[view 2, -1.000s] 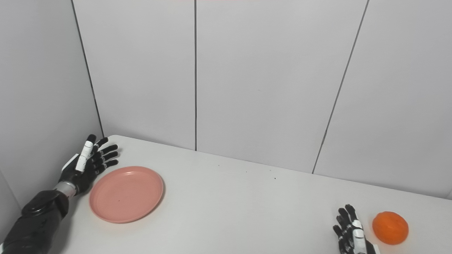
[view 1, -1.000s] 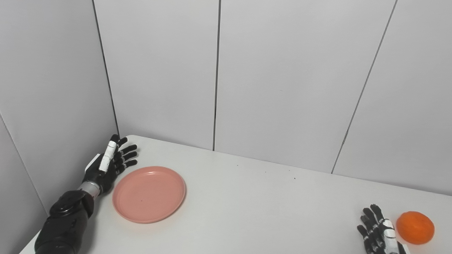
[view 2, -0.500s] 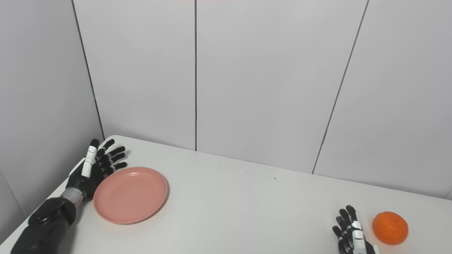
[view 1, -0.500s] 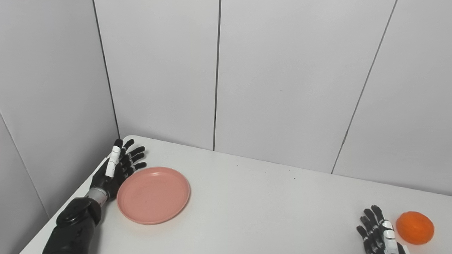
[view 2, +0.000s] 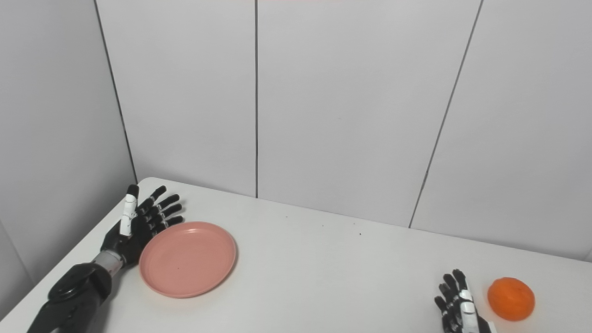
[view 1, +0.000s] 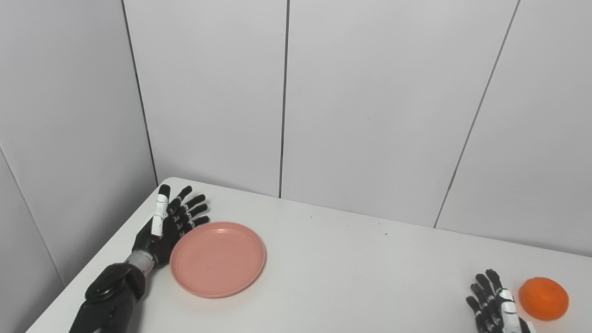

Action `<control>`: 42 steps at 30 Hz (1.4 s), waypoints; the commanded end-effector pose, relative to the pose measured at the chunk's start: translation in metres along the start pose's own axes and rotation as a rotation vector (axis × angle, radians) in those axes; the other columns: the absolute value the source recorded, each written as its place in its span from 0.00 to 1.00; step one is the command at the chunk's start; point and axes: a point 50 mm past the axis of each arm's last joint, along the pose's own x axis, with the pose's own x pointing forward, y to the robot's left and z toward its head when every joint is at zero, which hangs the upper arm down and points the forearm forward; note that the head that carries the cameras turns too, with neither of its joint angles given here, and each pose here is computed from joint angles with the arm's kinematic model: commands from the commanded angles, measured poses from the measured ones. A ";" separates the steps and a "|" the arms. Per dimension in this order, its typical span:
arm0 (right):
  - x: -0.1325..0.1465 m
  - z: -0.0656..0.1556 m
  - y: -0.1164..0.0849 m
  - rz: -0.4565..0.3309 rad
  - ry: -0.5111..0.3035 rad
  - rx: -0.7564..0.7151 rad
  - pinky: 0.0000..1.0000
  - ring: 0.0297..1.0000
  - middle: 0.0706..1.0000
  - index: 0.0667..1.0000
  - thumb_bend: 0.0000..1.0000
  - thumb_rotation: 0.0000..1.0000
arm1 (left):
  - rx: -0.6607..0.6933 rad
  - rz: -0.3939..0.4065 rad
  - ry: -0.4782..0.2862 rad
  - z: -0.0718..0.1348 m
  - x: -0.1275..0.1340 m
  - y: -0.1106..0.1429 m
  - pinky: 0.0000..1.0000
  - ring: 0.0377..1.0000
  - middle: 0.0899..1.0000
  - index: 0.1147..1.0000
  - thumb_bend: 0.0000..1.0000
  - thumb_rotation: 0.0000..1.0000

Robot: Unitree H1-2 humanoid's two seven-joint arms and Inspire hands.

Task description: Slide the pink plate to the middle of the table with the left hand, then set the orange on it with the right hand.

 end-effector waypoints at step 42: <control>-0.019 -0.017 0.007 -0.014 0.086 -0.016 1.00 0.96 0.95 0.98 0.66 0.85 | -0.068 0.001 0.021 -0.023 0.010 -0.139 0.91 0.94 0.97 1.00 0.95 0.92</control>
